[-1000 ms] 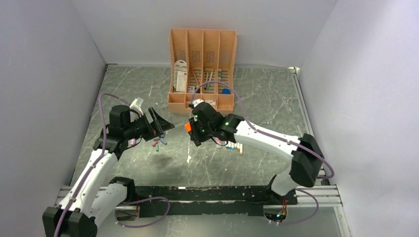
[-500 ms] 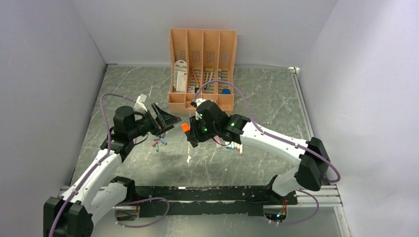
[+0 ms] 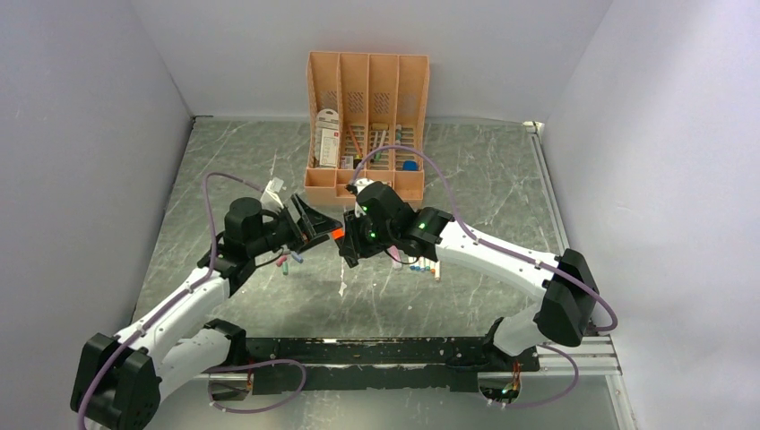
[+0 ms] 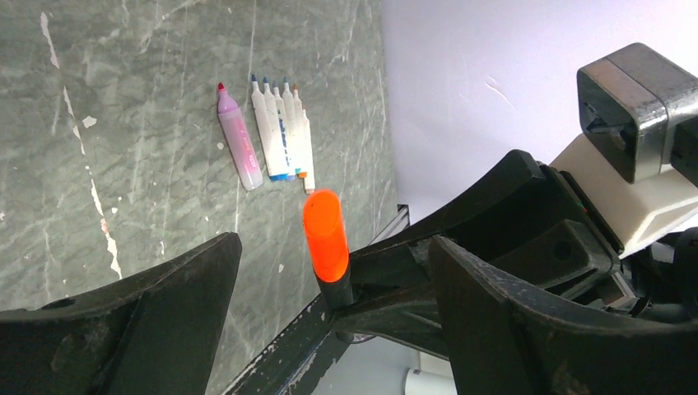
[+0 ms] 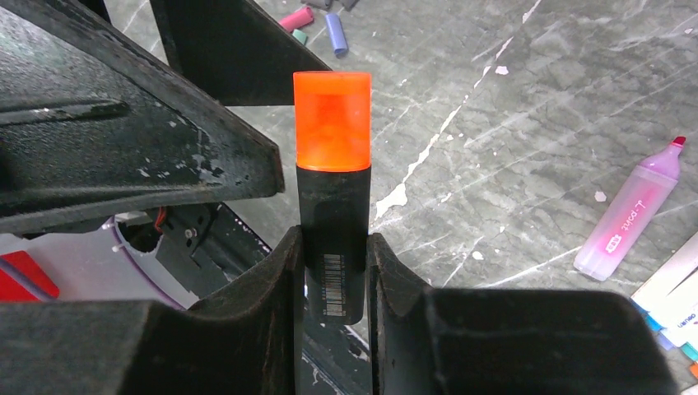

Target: Open the pen caps

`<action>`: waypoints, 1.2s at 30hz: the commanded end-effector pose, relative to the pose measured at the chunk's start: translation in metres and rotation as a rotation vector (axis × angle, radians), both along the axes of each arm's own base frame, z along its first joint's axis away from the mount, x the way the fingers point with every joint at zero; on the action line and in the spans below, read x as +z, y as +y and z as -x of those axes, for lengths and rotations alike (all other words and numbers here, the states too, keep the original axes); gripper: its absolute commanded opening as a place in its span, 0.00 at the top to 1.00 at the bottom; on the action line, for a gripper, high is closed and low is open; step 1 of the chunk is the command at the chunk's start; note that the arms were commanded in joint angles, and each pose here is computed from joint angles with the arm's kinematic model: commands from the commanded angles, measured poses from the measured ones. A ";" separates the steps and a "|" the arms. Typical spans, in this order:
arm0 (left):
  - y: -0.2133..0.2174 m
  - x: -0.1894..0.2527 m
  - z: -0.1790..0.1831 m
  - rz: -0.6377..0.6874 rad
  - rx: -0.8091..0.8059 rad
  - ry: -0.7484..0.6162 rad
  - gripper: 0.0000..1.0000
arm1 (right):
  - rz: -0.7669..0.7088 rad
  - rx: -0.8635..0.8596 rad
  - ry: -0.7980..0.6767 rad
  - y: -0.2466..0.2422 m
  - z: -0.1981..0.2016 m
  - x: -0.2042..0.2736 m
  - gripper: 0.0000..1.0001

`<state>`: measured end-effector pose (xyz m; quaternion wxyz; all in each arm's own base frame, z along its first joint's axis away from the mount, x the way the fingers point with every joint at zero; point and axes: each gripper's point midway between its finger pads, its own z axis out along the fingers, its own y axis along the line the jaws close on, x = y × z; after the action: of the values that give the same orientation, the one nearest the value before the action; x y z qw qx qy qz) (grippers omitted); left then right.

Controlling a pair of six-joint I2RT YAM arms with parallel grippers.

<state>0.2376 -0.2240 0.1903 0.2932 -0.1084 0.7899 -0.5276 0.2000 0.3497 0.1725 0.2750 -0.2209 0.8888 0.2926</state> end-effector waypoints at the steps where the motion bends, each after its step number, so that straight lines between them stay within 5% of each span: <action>1: -0.007 0.009 -0.008 0.021 0.018 -0.048 0.06 | -0.040 -0.004 -0.019 0.006 -0.005 0.014 1.00; 28: -0.024 -0.007 -0.011 -0.032 0.005 -0.028 0.57 | -0.037 0.011 -0.009 0.006 -0.002 0.009 1.00; 33: -0.025 -0.010 -0.011 -0.043 -0.001 -0.019 0.83 | -0.040 0.011 -0.007 0.005 0.000 0.008 1.00; 36: -0.025 -0.012 -0.010 -0.050 -0.007 -0.021 0.90 | -0.041 0.013 -0.002 0.004 0.001 0.007 1.00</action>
<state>0.2434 -0.2484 0.1788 0.2880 -0.1043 0.7969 -0.5206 0.1987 0.3506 0.1711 0.2702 -0.2219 0.8890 0.2956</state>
